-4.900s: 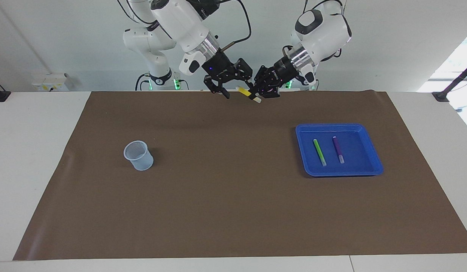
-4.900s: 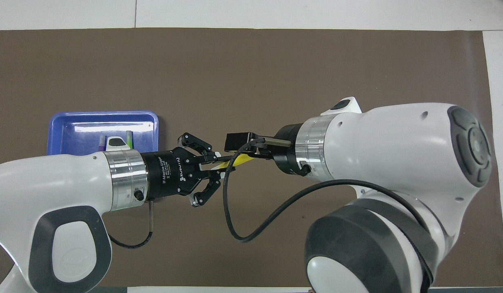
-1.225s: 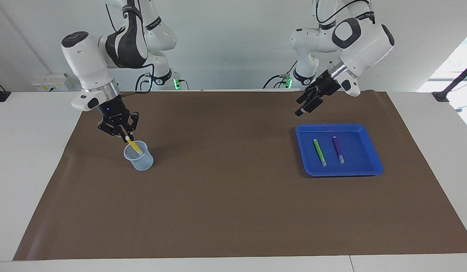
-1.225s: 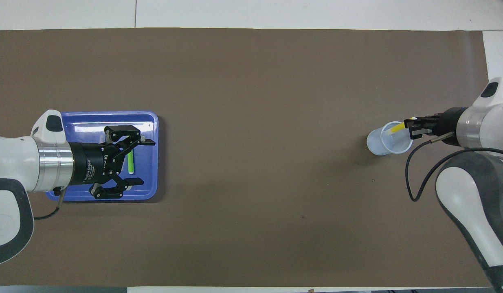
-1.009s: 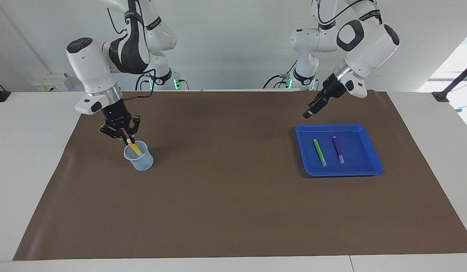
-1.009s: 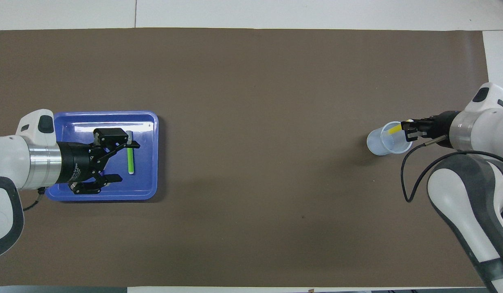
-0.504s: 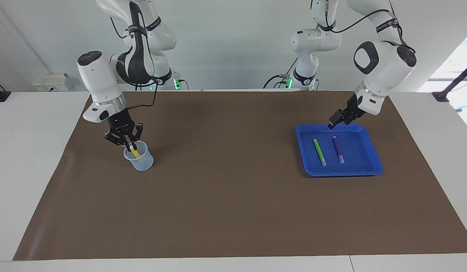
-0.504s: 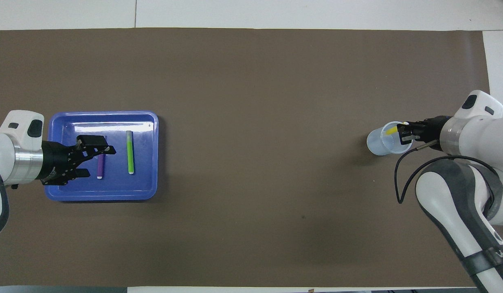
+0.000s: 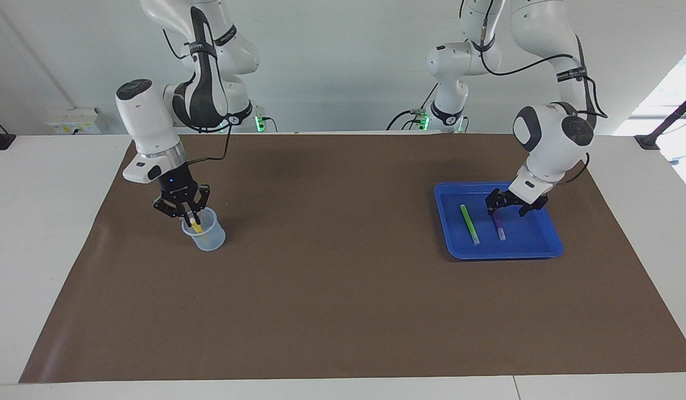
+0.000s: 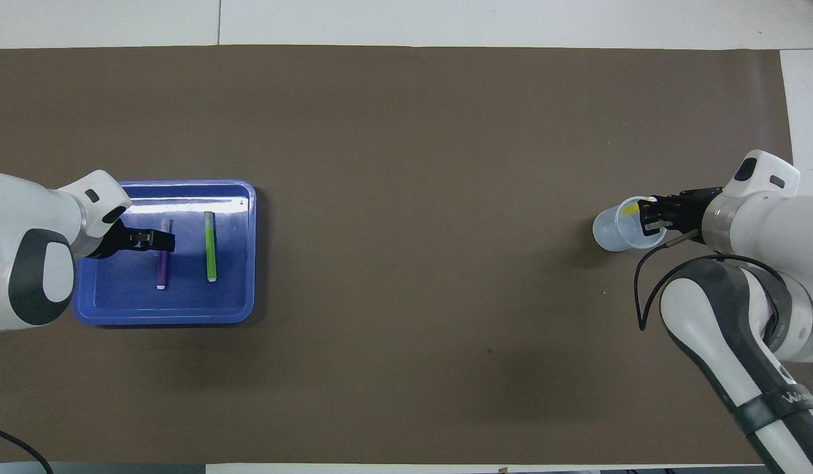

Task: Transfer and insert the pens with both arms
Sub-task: 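Insert the yellow pen into the cup while the left gripper reaches the purple pen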

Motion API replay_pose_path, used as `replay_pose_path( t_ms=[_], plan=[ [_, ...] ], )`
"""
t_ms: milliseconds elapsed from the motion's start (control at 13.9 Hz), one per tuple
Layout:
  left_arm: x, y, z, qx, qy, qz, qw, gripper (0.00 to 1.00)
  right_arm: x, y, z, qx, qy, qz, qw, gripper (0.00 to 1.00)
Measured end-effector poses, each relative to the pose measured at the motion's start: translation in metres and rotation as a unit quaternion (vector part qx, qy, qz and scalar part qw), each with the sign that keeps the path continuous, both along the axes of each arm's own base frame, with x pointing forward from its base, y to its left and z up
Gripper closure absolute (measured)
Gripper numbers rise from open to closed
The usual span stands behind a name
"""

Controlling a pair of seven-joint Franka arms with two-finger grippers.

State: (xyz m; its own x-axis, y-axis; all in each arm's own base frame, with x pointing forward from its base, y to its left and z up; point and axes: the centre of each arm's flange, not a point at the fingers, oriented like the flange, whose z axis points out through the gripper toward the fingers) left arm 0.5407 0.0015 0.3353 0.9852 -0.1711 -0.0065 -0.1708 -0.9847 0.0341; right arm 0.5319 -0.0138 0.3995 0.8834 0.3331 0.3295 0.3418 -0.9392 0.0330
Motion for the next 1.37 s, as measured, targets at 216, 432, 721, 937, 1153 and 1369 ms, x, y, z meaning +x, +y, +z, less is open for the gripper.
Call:
replay_pose_path(
  t_ms=[216, 432, 721, 937, 1153, 1369],
  plan=[
    [0.005, 0.0, -0.018, 0.001, -0.004, -0.008, 1.0, 0.0, 0.0, -0.001, -0.003, -0.002, -0.009, -0.002, 1.0, 0.82],
    [0.007, 0.001, -0.027, 0.002, -0.003, -0.009, 1.0, 0.0, -0.001, -0.001, -0.005, -0.002, -0.008, -0.003, 1.0, 0.82],
    [0.007, 0.001, -0.03, 0.002, -0.001, -0.01, 1.0, 0.23, -0.002, -0.001, -0.006, -0.002, -0.008, -0.003, 1.0, 0.52],
    [0.007, 0.001, -0.033, 0.002, 0.002, -0.011, 1.0, 0.33, -0.002, -0.003, -0.006, -0.002, -0.007, -0.004, 1.0, 0.31],
    [0.007, 0.001, -0.034, 0.002, 0.002, -0.011, 1.0, 0.45, 0.001, -0.009, 0.0, -0.002, -0.014, -0.01, 1.0, 0.03],
    [0.007, 0.001, -0.034, 0.002, 0.002, -0.011, 1.0, 0.64, 0.011, -0.009, 0.022, 0.005, -0.005, -0.013, 1.0, 0.0]
  ],
)
